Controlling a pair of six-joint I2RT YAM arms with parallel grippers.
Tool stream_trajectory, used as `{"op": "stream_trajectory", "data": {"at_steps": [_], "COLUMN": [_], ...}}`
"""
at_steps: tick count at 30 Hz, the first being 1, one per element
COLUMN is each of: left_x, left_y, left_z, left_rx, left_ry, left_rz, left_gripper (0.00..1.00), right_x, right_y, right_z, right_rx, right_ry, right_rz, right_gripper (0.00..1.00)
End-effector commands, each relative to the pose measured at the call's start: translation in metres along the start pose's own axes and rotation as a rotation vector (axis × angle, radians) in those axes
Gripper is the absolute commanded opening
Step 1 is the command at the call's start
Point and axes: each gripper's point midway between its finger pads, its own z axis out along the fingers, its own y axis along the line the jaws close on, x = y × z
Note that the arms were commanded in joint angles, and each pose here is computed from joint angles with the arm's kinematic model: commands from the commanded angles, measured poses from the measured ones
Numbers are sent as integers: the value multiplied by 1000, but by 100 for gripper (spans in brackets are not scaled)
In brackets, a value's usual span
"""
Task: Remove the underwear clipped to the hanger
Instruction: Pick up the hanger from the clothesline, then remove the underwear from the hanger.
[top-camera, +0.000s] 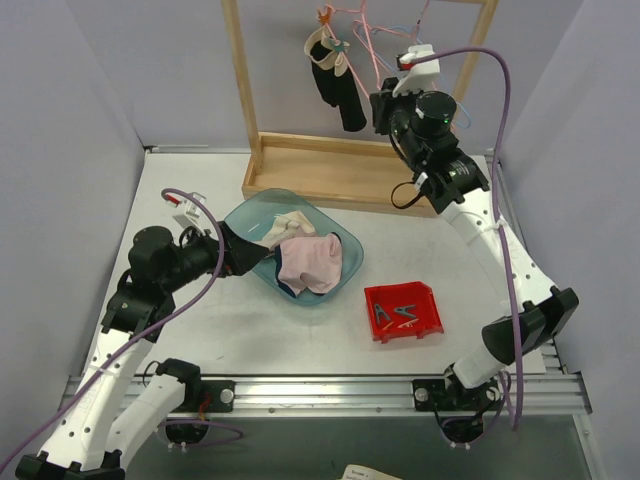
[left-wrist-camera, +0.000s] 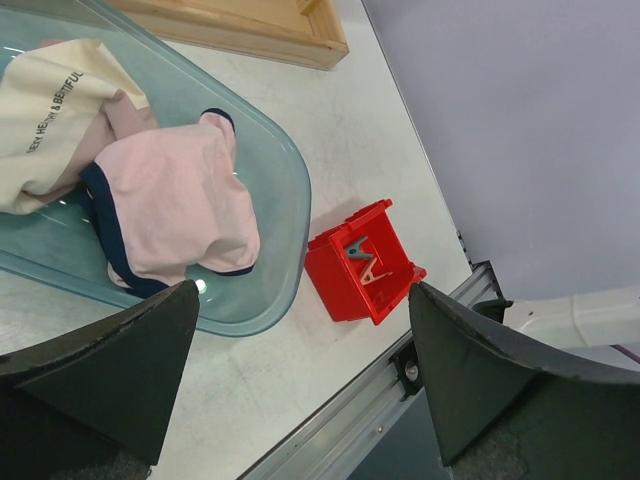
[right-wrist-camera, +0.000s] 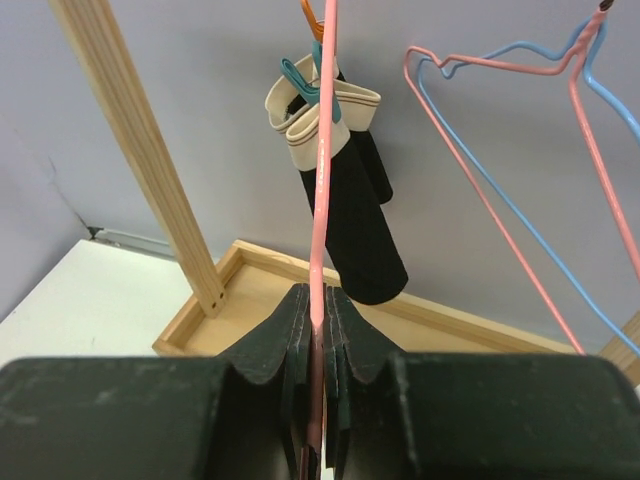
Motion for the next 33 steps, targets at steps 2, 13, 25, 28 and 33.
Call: {"op": "stream_trajectory", "data": {"at_steps": [2,13,25,28,33], "left_x": [-18,-39,-90,-94,-84], "left_y": [-15,-27,-124,-150,-148], "left_z": [-7,-13,-22,-23,-4], "left_rx": [32,28,401,547,467], "left_ry": [-47,-79,-133,-132,-99], "left_rz": [46,96,83,125,185], "left_gripper": [95,94,94,94,94], "right_x": [-68,-44,48,55,63], "right_y": [10,43,62,63,69], "right_z": [-49,-176,-247,-254,-257], "right_rx": [-109,-403,-575,-585,-622], "right_ry": [-188,-177,-23,-14,10], "right_rz": [43,139,224,237,259], "right_gripper": [0,0,0,0,0]}}
